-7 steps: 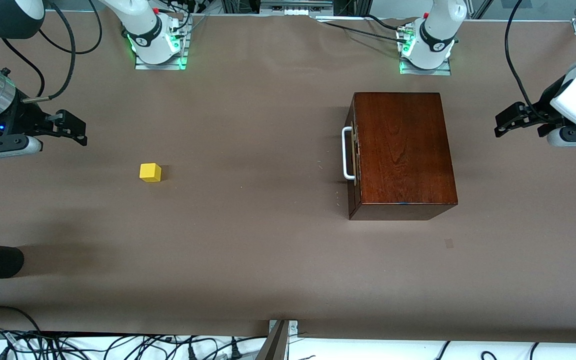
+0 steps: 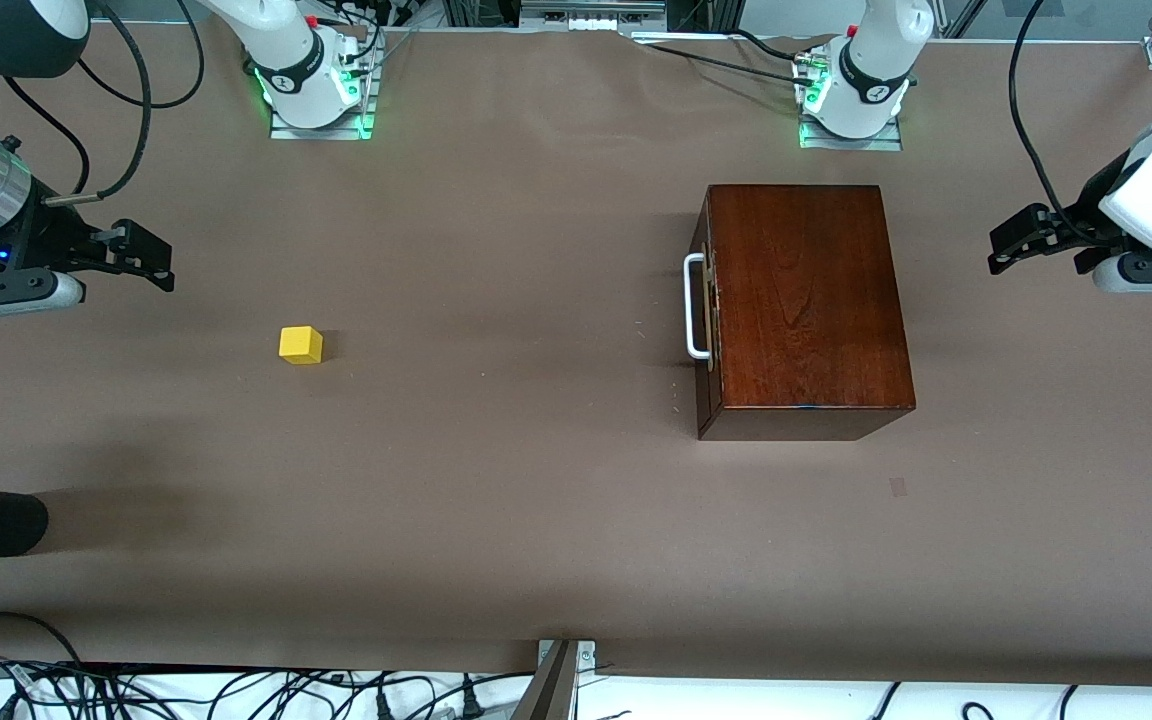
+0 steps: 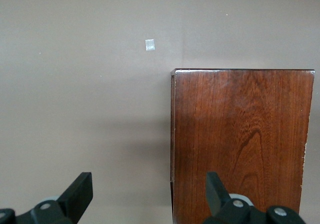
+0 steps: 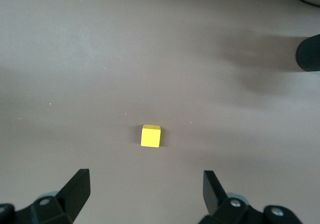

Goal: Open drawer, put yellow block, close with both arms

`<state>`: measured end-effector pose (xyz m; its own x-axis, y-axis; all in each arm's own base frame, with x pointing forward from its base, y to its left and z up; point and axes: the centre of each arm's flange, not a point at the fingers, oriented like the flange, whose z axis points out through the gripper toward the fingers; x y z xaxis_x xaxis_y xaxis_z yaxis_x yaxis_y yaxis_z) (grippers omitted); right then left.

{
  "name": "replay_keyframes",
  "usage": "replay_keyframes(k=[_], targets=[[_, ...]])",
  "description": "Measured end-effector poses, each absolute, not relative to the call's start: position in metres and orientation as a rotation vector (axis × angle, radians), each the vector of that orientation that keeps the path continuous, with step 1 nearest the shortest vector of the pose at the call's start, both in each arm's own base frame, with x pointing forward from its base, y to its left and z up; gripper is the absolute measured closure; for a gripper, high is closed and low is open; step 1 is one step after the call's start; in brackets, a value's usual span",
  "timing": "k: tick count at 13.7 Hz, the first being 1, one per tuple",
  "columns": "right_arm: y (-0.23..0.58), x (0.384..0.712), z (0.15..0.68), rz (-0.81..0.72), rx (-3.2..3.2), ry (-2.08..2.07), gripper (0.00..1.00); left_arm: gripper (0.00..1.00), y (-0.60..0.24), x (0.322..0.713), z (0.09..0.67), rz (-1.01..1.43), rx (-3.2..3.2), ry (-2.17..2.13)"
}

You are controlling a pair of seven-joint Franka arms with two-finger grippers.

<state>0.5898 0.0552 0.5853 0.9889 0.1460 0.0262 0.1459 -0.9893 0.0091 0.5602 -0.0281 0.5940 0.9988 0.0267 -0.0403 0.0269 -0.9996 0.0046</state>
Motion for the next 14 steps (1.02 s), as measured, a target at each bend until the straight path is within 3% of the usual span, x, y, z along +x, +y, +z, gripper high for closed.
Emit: replay_keyframes(k=[6, 10, 14], targets=[[0.055, 0.590, 0.585, 0.042, 3.126, 0.229, 0.00, 0.00, -0.050, 0.555, 0.583, -0.172, 3.136, -0.021], [0.055, 0.590, 0.585, 0.042, 3.126, 0.228, 0.00, 0.00, -0.136, 0.549, 0.546, -0.347, 3.124, -0.233], [0.055, 0.590, 0.585, 0.041, 3.126, 0.228, 0.00, 0.00, -0.227, 0.545, 0.515, -0.380, 3.135, -0.163]])
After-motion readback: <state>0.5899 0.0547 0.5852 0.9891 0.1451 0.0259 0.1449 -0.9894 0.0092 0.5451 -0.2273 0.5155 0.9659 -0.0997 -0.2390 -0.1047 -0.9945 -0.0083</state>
